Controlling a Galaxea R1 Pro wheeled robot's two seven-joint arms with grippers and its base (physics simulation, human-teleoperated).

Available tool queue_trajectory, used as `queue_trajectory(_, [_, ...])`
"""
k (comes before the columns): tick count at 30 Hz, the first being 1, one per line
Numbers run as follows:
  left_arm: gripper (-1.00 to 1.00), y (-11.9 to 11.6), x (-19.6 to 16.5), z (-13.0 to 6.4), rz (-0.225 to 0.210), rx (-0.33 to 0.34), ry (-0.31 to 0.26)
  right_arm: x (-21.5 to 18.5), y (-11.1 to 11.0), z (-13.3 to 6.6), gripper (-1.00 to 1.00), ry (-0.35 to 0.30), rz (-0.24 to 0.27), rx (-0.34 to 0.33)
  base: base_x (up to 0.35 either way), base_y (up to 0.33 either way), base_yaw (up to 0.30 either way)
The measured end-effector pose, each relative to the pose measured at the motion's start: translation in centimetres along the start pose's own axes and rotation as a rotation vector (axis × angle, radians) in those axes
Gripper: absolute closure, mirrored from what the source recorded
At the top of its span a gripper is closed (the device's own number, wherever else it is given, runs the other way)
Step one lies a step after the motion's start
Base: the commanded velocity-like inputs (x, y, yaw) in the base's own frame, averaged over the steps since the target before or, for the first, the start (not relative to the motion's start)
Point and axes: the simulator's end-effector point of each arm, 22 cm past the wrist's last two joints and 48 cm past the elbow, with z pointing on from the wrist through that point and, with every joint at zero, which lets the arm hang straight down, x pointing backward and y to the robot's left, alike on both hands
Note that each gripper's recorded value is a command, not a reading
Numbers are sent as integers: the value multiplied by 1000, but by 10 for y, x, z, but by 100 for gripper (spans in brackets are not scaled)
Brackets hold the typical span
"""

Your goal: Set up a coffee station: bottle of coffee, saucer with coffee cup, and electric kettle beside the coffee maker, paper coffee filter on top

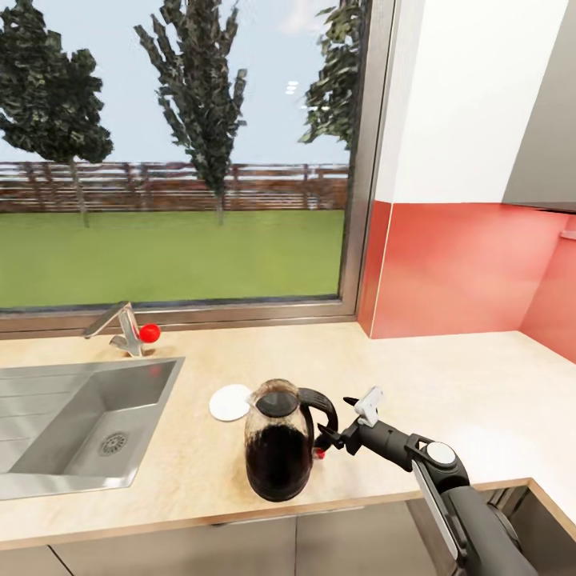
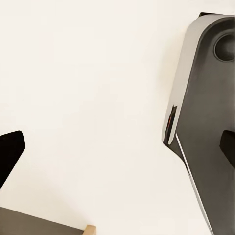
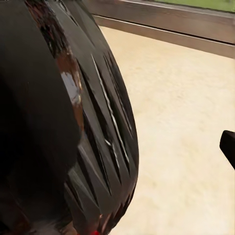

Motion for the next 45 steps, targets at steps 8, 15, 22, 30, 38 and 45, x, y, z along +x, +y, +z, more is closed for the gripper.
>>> queue_trajectory(8, [-100,0,0,0,0,0,-1,0,0,0,-100,0,0,0,6,45,0])
queue_trajectory(15, [-100,0,-1,0,-1,0,-3,0,0,0,-100,1,0,-1,0,97,0])
queue_trajectory(22, [-100,0,-1,0,-2,0,-4,0,1,1,-100,1,1,-2,0,4,0])
queue_trajectory(30, [-100,-1,-1,0,-2,1,-4,0,1,1,100,-2,-1,-2,0,0,0])
queue_trajectory(38, [-100,0,-1,0,-2,0,-4,-1,2,1,100,-2,0,-4,0,0,0])
queue_trajectory(45, [-100,0,-1,0,-2,0,-4,-1,3,1,100,-1,-4,-6,0,0,0])
